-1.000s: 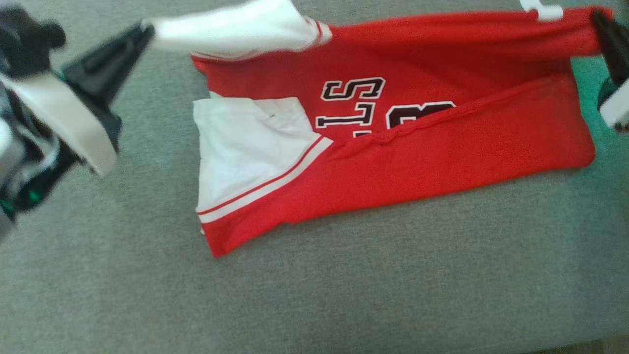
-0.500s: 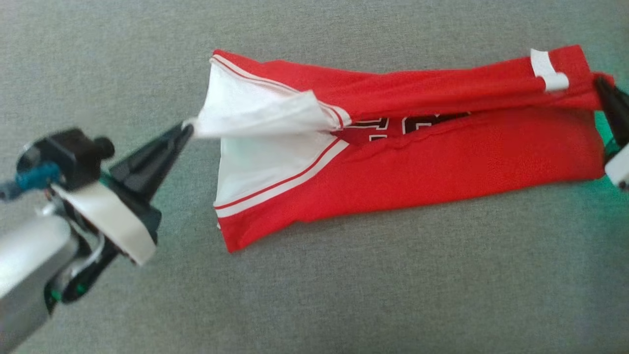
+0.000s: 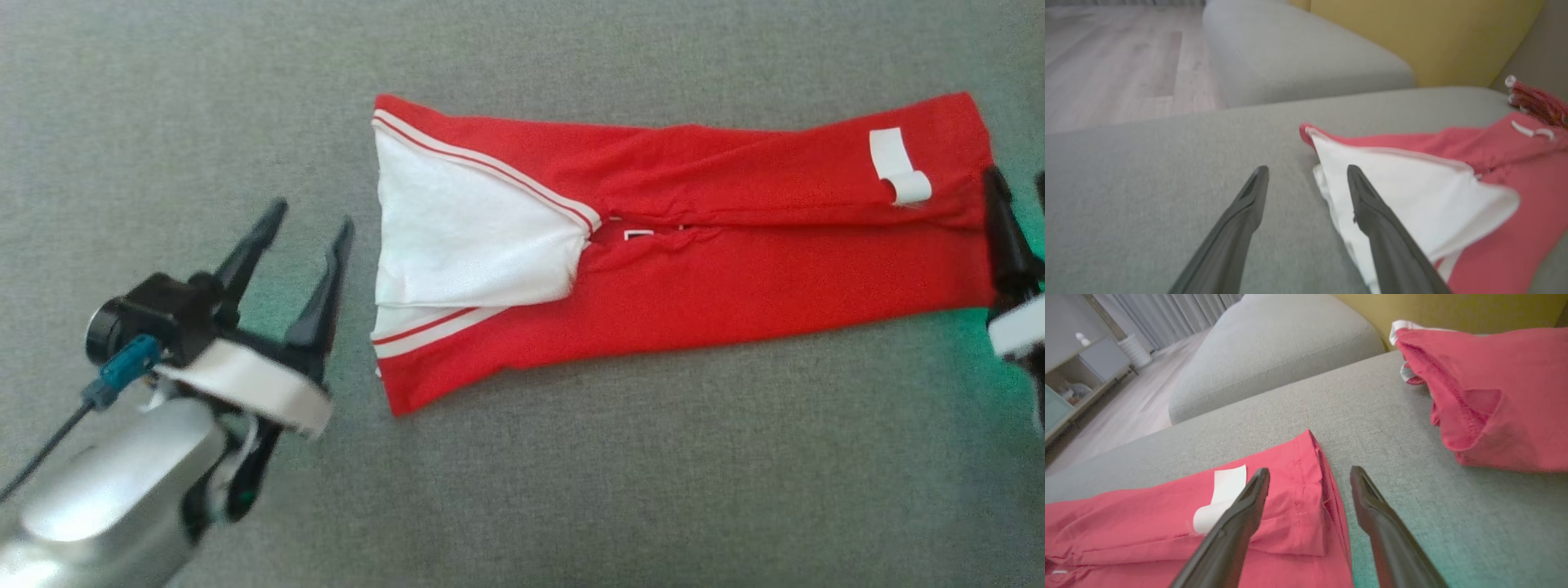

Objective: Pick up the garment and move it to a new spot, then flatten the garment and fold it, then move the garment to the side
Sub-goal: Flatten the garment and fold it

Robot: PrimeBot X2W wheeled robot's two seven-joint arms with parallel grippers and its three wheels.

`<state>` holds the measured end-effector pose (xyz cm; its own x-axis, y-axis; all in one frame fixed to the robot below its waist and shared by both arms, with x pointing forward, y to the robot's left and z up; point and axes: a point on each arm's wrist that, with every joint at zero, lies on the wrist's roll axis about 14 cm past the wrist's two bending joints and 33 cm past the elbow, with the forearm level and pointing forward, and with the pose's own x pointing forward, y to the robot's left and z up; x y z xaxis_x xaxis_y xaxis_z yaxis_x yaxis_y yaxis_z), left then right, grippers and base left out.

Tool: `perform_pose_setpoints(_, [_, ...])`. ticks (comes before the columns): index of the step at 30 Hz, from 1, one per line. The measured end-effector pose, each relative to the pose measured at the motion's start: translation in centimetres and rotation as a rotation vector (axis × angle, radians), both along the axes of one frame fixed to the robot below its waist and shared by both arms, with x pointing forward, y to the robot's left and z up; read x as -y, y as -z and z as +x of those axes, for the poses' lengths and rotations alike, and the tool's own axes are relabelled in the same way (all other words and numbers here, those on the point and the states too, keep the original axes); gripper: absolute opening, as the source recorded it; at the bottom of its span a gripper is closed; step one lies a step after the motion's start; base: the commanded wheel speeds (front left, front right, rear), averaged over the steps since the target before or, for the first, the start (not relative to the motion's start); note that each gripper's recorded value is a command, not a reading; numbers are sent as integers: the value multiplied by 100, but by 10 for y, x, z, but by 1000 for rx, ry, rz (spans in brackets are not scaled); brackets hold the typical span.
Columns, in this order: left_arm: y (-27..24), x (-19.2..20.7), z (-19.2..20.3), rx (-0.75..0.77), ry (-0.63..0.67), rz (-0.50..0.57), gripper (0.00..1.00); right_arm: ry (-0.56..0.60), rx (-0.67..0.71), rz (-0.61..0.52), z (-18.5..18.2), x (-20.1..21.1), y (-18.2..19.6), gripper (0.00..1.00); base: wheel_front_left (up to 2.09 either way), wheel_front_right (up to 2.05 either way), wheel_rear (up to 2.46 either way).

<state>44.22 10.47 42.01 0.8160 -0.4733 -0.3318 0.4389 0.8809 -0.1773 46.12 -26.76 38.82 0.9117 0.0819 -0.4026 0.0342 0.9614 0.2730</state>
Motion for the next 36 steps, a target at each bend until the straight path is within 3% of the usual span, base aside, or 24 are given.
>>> perform_pose_setpoints(4, [-35, -5, 15, 143, -193, -77, 100, 38, 100, 19, -15, -8, -9, 100, 0, 0, 0])
perform_pose_setpoints(12, [-32, -23, -38, 208, -378, -43, 100, 123, 137, 34, -35, -5, -12, 100, 0, 0, 0])
perform_pose_setpoints(22, [-59, -23, -52, 322, -440, -42, 100, 149, 33, -14, -9, 4, 5, 100, 0, 0, 0])
perform_pose_setpoints(27, [-61, -34, -58, 336, -470, -30, 100, 113, -132, -17, -9, -6, 35, 100, 0, 0, 0])
perform_pose_setpoints(29, [-63, -40, -58, 345, -485, -25, 100, 106, -170, -14, -11, -8, 40, 94, 0, 0, 0])
perform_pose_setpoints(30, [-64, -41, -57, 350, -491, -24, 100, 104, -182, -12, -11, -8, 41, 69, 0, 0, 0])
perform_pose_setpoints(31, [-65, -43, -57, 353, -494, -23, 100, 102, -188, -14, -12, -8, 41, 31, 0, 0, 0])
perform_pose_setpoints(32, [-66, -46, -55, 360, -497, -18, 100, 98, -186, -11, -11, -9, 39, 0, 0, 0, 0])
perform_pose_setpoints(36, [-66, -46, -54, 362, -493, -27, 100, 104, -163, 3, -12, -9, 32, 0, 0, 0, 0])
